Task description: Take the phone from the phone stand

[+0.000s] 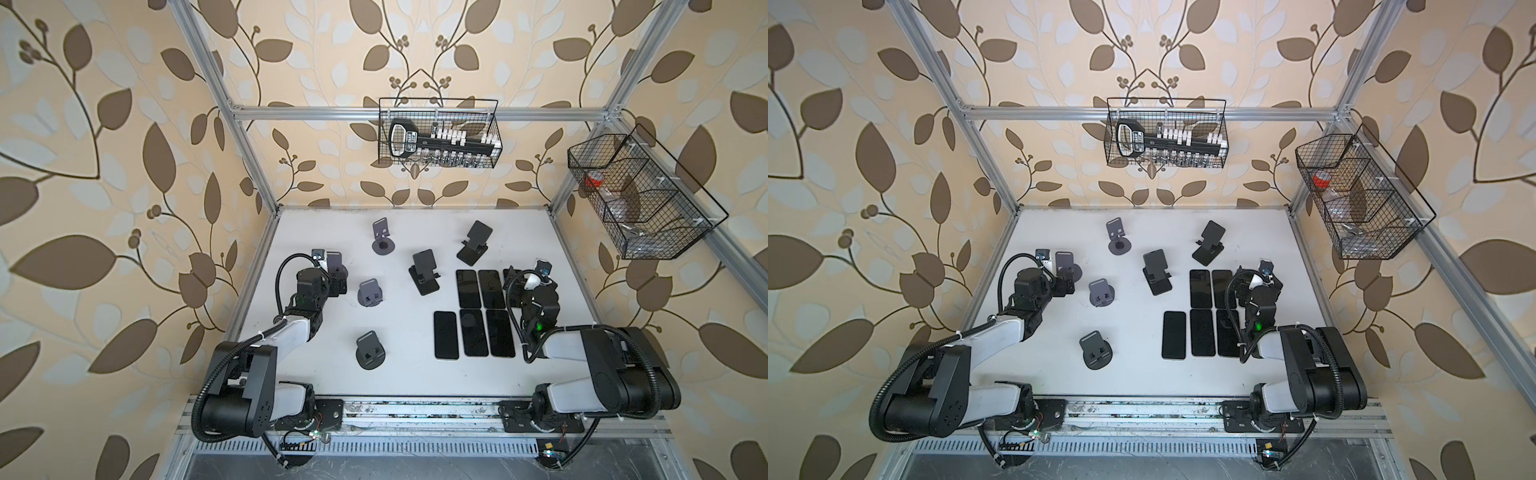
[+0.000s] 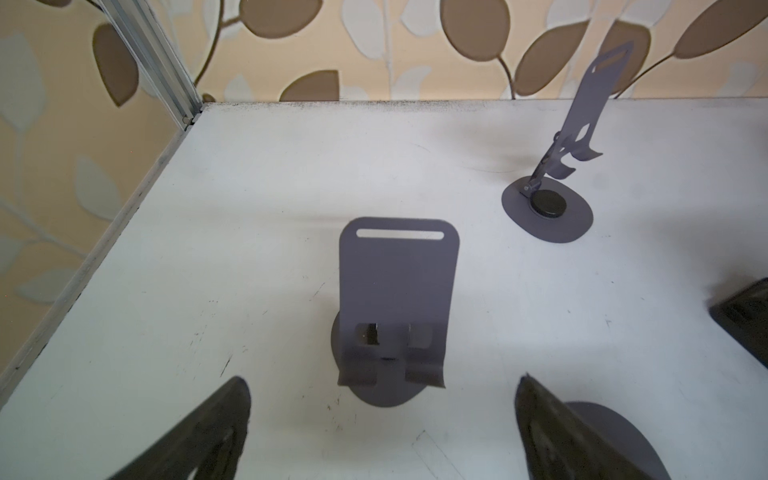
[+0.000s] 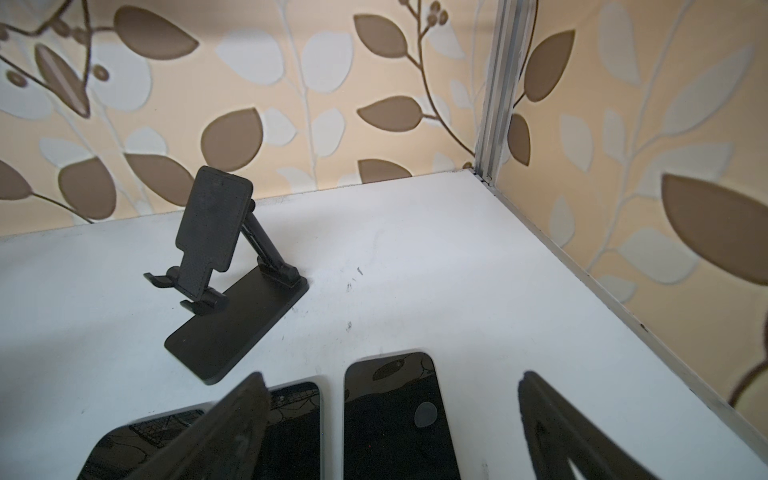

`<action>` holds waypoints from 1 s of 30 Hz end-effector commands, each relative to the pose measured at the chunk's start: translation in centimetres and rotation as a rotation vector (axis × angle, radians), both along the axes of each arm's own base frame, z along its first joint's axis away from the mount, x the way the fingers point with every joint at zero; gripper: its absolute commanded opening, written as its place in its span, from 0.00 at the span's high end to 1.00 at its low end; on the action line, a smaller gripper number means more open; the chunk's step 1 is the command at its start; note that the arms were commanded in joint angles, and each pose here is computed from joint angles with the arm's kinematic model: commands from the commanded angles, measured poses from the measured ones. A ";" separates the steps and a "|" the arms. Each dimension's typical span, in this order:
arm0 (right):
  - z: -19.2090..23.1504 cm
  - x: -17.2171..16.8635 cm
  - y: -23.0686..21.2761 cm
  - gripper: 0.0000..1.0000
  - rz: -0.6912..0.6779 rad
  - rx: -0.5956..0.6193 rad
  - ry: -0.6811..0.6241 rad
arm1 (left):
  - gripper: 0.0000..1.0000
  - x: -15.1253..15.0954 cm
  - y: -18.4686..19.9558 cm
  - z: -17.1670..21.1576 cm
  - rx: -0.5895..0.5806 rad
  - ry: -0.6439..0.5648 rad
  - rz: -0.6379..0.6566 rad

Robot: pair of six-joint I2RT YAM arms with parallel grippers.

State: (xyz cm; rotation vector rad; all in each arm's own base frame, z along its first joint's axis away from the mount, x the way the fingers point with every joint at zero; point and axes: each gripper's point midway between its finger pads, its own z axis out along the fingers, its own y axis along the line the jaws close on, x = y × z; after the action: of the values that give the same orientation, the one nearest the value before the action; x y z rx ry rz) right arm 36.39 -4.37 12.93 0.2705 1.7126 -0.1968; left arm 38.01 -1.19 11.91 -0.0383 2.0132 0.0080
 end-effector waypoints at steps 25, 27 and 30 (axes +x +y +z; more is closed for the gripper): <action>-1.0 -0.2 0.1 0.00 0.001 0.002 -0.003 | 0.01 0.5 1.2 -4.5 -0.039 0.024 0.028; -1.0 -0.2 0.1 0.00 0.001 0.002 -0.002 | 0.01 0.5 1.2 -4.4 -0.039 0.021 0.029; -1.0 -0.2 0.0 0.01 0.000 0.002 -0.002 | 0.01 0.4 1.1 -4.3 -0.037 0.016 0.027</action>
State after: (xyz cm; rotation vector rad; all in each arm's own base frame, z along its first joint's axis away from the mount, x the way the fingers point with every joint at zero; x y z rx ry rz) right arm 35.98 -4.28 11.36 0.2662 1.7315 -0.1983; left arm 37.01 -0.22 5.18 -0.0691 2.1148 -0.0007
